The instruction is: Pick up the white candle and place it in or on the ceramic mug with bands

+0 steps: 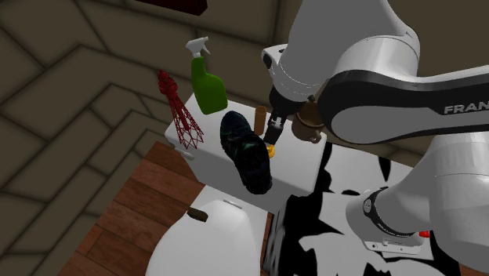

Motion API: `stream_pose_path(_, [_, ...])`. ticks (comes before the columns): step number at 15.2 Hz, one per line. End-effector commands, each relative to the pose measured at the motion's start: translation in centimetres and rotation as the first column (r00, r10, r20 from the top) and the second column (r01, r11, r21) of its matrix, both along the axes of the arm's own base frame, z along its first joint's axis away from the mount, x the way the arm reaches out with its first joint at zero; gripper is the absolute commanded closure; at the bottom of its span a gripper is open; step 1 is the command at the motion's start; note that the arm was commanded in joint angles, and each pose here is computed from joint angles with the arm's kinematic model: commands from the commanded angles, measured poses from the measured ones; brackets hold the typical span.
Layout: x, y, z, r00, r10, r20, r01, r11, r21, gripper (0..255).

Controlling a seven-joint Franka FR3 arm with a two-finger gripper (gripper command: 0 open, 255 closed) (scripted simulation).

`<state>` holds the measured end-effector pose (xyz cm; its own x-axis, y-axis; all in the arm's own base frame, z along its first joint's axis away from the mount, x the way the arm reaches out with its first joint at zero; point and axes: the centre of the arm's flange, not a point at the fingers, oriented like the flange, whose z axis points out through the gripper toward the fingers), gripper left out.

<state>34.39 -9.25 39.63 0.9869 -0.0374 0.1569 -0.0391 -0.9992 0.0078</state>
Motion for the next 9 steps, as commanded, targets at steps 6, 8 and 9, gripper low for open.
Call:
stream_pose_path(6, [0.05,0.02,-0.72,1.000,0.000,0.001,0.000,1.000,0.000,0])
stream_pose_path(8, [0.05,0.02,-0.71,1.000,0.000,0.001,0.000,1.000,0.000,0])
stream_pose_path(9, [0.05,0.02,-0.71,1.000,0.000,0.001,0.000,1.000,0.000,255])
